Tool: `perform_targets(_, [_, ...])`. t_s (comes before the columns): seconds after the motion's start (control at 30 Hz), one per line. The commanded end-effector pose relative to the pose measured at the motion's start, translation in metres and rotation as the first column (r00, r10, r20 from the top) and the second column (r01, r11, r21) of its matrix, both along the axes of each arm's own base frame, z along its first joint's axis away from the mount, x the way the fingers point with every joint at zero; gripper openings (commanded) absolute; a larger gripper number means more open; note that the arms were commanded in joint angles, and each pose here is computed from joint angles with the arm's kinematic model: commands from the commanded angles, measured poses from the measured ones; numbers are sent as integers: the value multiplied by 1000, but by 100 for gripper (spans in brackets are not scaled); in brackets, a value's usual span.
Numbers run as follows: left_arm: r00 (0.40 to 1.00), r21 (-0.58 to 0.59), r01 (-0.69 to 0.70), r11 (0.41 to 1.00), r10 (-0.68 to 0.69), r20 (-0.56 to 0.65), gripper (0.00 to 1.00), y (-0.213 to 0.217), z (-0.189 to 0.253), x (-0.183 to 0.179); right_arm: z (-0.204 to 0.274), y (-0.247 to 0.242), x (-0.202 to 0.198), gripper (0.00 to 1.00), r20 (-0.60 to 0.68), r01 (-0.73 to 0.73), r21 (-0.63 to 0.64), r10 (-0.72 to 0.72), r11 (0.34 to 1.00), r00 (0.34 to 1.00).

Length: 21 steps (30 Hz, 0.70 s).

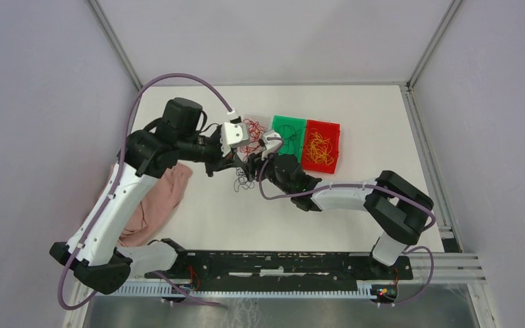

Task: Untangle the cables
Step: Untie the cable.

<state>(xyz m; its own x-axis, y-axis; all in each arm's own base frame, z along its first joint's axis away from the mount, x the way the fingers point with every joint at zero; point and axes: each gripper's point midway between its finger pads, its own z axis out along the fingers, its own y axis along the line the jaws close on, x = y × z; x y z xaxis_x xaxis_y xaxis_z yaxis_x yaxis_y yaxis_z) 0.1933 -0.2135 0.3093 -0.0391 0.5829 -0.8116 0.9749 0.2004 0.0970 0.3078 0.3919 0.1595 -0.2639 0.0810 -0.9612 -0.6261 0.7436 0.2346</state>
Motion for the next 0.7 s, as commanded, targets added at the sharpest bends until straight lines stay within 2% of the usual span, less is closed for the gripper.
perform_targets(0.0, [996, -57, 86, 995, -84, 35, 3, -5, 36, -13, -10, 0, -1, 60, -30, 30, 63, -29, 998, 999])
perform_targets(0.27, [981, -138, 46, 989, -18, 194, 3, -6, 113, 0, -55, -15, -16, 58, -115, 38, 52, -32, 998, 993])
perform_targets(0.43, [951, -199, 16, 980, 47, 305, 3, -3, 159, 9, -71, -30, -24, 56, -142, 60, 51, -52, 997, 988])
perform_targets(0.57, [895, -264, -6, 965, 123, 430, 3, 3, 195, 18, -81, -39, -31, 55, -166, 69, 63, -58, 996, 984])
perform_targets(0.67, [816, -336, -17, 942, 207, 540, 3, 10, 231, 25, -92, -46, -37, 56, -195, 75, 64, -62, 995, 979])
